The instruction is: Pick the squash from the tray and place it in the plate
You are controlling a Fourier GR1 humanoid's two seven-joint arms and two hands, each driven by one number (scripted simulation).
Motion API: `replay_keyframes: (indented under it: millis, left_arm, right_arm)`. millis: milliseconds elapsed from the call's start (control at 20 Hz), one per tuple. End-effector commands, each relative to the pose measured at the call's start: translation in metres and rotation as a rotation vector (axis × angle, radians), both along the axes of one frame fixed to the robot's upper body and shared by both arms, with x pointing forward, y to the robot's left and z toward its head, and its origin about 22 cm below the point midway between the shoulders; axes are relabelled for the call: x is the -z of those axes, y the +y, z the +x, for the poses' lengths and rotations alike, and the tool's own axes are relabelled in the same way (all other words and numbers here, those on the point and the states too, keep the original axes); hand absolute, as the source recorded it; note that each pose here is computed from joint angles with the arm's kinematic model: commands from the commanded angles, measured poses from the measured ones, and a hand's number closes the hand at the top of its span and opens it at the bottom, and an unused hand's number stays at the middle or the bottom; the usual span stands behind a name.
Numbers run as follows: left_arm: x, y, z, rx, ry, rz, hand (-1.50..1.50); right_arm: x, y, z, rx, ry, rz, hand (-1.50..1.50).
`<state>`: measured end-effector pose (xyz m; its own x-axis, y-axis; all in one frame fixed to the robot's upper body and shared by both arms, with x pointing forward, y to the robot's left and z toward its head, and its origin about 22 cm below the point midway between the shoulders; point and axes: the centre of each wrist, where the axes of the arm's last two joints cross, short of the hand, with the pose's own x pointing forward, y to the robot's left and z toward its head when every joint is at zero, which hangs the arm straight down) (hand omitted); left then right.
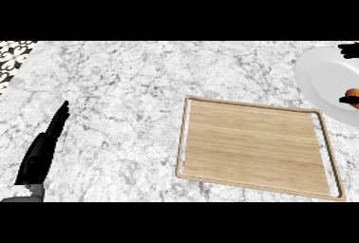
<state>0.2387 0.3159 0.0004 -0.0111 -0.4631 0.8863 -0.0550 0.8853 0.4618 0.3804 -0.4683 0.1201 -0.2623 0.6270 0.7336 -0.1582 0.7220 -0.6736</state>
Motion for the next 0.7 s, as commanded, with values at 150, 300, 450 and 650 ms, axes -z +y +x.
replay_keyframes:
  millis: [150,300,450,650]
  left_arm:
    - [0.000,0.003,-0.005,0.014,-0.006,0.001,0.00]
    - [0.000,0.005,0.001,0.005,0.006,-0.002,0.00]
    - [-0.004,0.006,0.000,-0.002,-0.024,0.006,0.00]
    - [-0.003,0.004,-0.003,0.000,-0.014,-0.001,0.00]
  right_arm:
    - [-0.015,-0.032,-0.020,0.132,-0.040,0.283,-1.50]
    - [-0.027,-0.049,-0.032,0.160,-0.030,0.357,-1.50]
    - [-0.029,-0.059,-0.042,0.156,-0.067,0.474,-1.50]
    - [-0.038,-0.074,-0.055,0.172,-0.083,0.517,-1.50]
